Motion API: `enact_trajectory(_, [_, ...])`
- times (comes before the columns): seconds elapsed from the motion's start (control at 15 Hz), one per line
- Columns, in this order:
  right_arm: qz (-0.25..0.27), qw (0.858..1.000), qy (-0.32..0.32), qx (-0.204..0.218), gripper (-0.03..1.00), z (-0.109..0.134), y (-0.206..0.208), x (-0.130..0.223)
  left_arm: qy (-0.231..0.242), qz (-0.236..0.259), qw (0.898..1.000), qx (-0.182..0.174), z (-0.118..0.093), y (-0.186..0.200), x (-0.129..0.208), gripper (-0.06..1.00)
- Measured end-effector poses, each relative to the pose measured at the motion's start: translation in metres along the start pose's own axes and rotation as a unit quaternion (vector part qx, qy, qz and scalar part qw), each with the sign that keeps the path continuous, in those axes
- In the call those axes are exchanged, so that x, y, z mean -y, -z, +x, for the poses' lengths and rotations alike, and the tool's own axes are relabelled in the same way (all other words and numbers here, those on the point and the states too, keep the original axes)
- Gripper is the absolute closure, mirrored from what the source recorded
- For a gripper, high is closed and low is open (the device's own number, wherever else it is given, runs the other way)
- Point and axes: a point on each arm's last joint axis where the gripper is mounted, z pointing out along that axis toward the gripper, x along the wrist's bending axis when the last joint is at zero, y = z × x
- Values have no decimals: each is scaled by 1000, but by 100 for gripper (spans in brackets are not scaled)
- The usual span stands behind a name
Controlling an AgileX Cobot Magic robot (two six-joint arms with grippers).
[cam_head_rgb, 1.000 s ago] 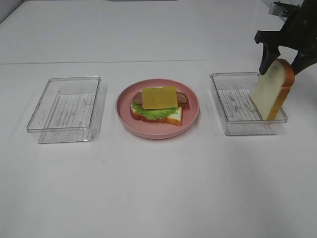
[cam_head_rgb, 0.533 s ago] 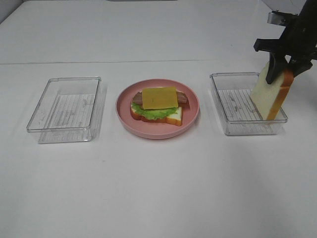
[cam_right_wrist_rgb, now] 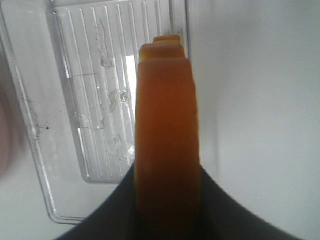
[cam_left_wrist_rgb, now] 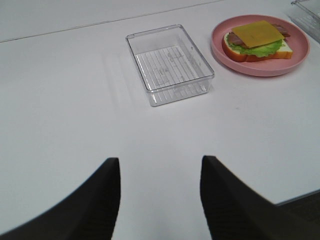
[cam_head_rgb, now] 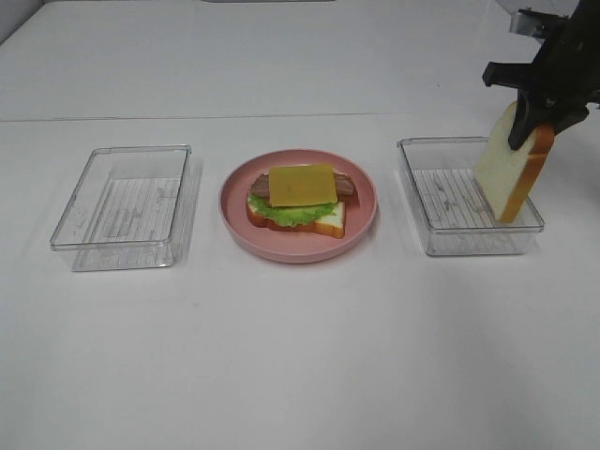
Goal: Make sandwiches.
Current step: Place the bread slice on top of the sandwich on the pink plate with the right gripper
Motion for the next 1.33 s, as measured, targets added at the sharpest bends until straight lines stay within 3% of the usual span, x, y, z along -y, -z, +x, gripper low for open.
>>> enact_trajectory(0.2, [-27,999,-2,-39,76,10,25,2,0,0,1000,0,0,0,0,46])
enact_trajectory(0.27, [-39,994,3,-103,76,23,35,2,0,0,1000,0,0,0,0,46])
enact_trajectory(0.4, [-45,987,12,-153,76,32,38,2,0,0,1000,0,0,0,0,46])
enact_trajectory(0.6, [-40,963,15,-265,76,49,33,6,0,0,1000,0,0,0,0,46])
enact_trajectory(0.73, [-25,951,13,-309,76,56,22,14,0,0,1000,0,0,0,0,46])
enact_trajectory(0.8, [-3,934,1,-357,76,74,0,27,0,0,1000,0,0,0,0,46])
enact_trajectory(1.33, [-48,928,-28,-369,76,159,-46,50,0,0,1000,0,0,0,0,46])
